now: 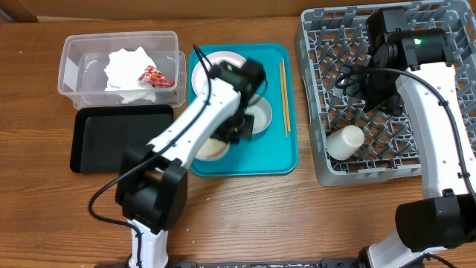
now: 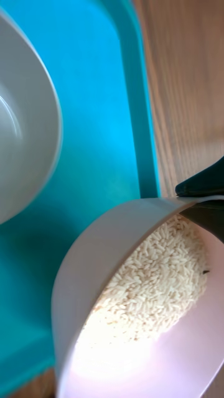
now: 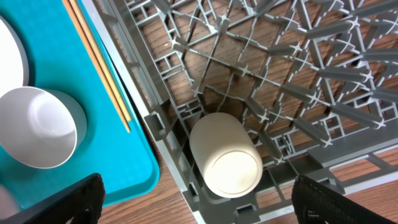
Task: Sort waste into correct bins and load items into the dishwasher
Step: 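Grasp the pink rice bowl with the left gripper and lift it, then tip the pink bowl to pour rice onto the black tray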
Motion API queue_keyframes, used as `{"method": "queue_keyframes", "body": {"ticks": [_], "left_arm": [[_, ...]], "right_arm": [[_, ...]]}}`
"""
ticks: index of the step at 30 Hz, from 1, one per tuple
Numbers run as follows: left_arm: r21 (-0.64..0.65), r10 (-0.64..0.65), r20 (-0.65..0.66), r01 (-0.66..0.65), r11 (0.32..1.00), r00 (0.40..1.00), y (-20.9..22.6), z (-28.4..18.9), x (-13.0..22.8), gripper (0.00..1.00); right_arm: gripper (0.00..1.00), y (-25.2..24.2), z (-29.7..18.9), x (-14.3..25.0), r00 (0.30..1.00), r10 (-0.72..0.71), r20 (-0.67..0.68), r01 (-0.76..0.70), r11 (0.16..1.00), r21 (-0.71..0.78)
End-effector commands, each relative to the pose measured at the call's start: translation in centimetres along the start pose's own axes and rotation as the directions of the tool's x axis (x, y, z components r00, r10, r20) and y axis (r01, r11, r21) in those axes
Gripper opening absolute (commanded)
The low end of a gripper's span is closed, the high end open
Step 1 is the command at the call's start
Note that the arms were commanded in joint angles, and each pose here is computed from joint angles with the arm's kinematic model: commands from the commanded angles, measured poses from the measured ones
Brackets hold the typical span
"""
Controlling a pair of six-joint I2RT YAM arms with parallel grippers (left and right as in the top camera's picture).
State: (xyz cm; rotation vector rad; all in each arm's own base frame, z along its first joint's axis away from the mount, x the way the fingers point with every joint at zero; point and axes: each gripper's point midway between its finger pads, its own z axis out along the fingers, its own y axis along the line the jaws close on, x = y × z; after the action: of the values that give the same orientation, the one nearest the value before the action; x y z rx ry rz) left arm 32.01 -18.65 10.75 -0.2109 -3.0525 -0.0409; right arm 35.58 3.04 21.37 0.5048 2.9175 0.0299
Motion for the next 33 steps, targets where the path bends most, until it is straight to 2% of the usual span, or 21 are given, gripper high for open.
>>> {"method": "queue_keyframes", "body": {"ticks": [1,8,15,23,28,33], "left_arm": [[0.099,0.013,0.148,-0.028,0.995,0.989,1.4,-6.3,-1.2,0.04],[0.278,-0.057,0.187,0.003,0.961,0.981,6.4,-9.7,-0.6,0.04],[0.517,-0.076,0.19,-0.034,0.855,0.979,10.9,-8.8,-0.5,0.04],[0.735,-0.205,0.301,-0.09,0.672,0.931,15.4,-6.4,-1.4,0.04],[0.836,-0.34,0.37,-0.151,0.527,0.864,17.8,-6.5,-1.4,0.04],[0.885,-0.463,0.38,-0.17,0.433,0.8,20.3,-6.1,-0.9,0.04]], "right_arm": [[0.98,0.1,-0.8,-0.4,1.0,-0.004,0.025,0.004,1.0,-0.012],[0.98,0.0,-0.8,-0.2,1.0,-0.004,0.018,0.005,1.0,-0.009],[0.98,-0.1,-0.8,-0.1,1.0,-0.004,0.013,0.004,1.0,-0.007],[0.98,-0.3,-0.8,0.4,1.0,-0.005,-0.006,0.005,1.0,0.002],[0.98,-0.3,-0.8,0.5,1.0,-0.005,-0.01,0.005,1.0,0.004],[0.98,-0.3,-0.8,0.5,1.0,-0.005,-0.01,0.005,1.0,0.004]]}}
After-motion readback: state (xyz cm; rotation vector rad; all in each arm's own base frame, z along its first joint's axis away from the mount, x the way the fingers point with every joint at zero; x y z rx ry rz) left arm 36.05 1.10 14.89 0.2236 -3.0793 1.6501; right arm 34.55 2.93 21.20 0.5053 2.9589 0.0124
